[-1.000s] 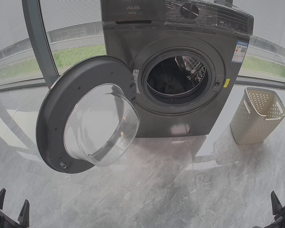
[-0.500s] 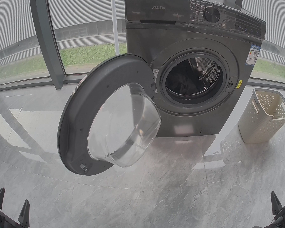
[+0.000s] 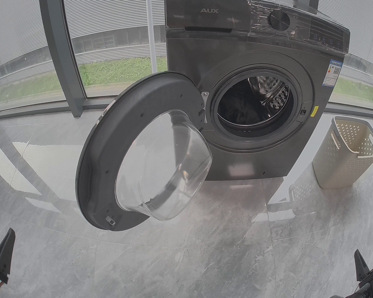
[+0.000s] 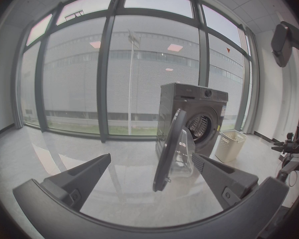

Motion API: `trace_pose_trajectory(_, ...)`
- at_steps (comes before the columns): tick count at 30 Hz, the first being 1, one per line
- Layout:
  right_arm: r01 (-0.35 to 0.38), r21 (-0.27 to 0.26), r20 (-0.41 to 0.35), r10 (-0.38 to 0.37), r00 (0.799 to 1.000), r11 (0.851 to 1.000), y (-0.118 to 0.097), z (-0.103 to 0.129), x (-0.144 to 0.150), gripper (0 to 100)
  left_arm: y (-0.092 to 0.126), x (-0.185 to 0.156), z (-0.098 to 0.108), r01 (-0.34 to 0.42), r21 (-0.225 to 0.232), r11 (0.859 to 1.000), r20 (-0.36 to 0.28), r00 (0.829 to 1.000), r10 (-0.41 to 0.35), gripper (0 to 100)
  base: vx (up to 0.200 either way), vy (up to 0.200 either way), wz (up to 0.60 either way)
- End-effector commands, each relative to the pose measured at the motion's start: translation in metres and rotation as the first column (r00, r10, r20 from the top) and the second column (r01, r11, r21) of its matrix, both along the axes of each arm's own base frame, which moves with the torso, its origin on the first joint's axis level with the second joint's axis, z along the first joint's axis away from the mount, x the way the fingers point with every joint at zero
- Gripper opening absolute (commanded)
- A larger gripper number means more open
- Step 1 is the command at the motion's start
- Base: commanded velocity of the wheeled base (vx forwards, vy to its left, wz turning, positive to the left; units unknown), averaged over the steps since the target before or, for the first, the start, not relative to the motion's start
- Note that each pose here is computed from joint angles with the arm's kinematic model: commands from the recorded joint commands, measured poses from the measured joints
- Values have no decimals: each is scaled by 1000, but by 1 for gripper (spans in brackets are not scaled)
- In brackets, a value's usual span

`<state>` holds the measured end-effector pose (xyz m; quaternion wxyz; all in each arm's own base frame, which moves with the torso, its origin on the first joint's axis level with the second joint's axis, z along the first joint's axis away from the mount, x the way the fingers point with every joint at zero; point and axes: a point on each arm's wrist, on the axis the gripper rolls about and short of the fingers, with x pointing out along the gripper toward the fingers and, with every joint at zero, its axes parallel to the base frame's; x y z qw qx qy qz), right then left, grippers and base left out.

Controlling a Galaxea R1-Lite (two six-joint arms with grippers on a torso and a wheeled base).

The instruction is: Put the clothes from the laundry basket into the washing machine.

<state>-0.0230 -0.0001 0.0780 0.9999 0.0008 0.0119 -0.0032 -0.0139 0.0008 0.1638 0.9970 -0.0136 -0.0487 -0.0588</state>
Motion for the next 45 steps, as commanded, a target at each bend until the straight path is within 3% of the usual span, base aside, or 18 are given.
trace_pose_trajectory(1, 0, 0, 7, 0, 1000, 1000, 0, -2, -1, 100, -15, 71, 11, 169, -9, 986, -267, 949, -165, 100, 0, 0, 0)
trace_pose_trajectory(6, 0, 0, 7, 0, 1000, 1000, 0, -2, -1, 100, -25, 112, 19, 203, -18, 979, -319, 927, -198, 100, 0, 0, 0)
trace_pose_trajectory(14, 0, 0, 7, 0, 1000, 1000, 0, -2, -1, 100, -36, 153, 18, 237, -21, 971, -333, 914, -231, 100, 0, 0, 0)
trace_pose_trajectory(18, 0, 0, 7, 0, 1000, 1000, 0, -2, -1, 100, -42, 173, 13, 274, -25, 961, -371, 891, -264, 100, 0, 0, 0)
trace_pose_trajectory(24, 0, 0, 7, 0, 1000, 1000, 0, -2, -1, 100, -48, 192, 9, 288, -29, 957, -354, 893, -279, 100, 0, 0, 0)
trace_pose_trajectory(25, 0, 0, 7, 0, 1000, 1000, 0, -2, -1, 100, -54, 192, 10, 331, -36, 943, -334, 885, -324, 100, 0, 0, 0)
trace_pose_trajectory(27, 0, 0, 7, 0, 1000, 1000, 0, -2, -1, 100, -56, 192, 10, 347, -37, 937, -328, 882, -339, 100, 0, 0, 0)
trace_pose_trajectory(28, 0, 0, 7, 0, 1000, 1000, 0, -2, -1, 100, -65, 190, 13, 411, -48, 910, -299, 864, -406, 100, 0, 0, 0)
trace_pose_trajectory(29, 0, 0, 7, 0, 1000, 1000, 0, -2, -1, 100, -67, 190, 14, 423, -51, 905, -297, 859, -418, 100, 0, 0, 0)
trace_pose_trajectory(31, 0, 0, 7, 0, 1000, 1000, 0, -2, -1, 100, -78, 187, 15, 469, -65, 881, -294, 834, -466, 100, 0, 0, 0)
trace_pose_trajectory(32, 0, 0, 7, 0, 1000, 1000, 0, -2, -1, 100, -79, 186, 15, 477, -68, 876, -293, 830, -474, 100, 0, 0, 0)
trace_pose_trajectory(33, 0, 0, 7, 0, 1000, 1000, 0, -2, -1, 100, -86, 184, 17, 508, -84, 857, -289, 811, -509, 100, 0, 0, 0)
trace_pose_trajectory(40, 0, 0, 7, 0, 1000, 1000, 0, -2, -1, 100, -107, 161, 28, 614, -188, 766, -244, 727, -642, 100, 0, 0, 0)
trace_pose_trajectory(42, 1, 0, 7, -1, 1000, 1000, 0, -2, -1, 100, -107, 158, 27, 617, -190, 763, -244, 723, -646, 100, 0, 0, 0)
trace_pose_trajectory(45, 1, 0, 7, -1, 1000, 1000, 0, -2, -1, 100, -106, 159, 27, 608, -180, 773, -244, 734, -634, 100, 0, 0, 0)
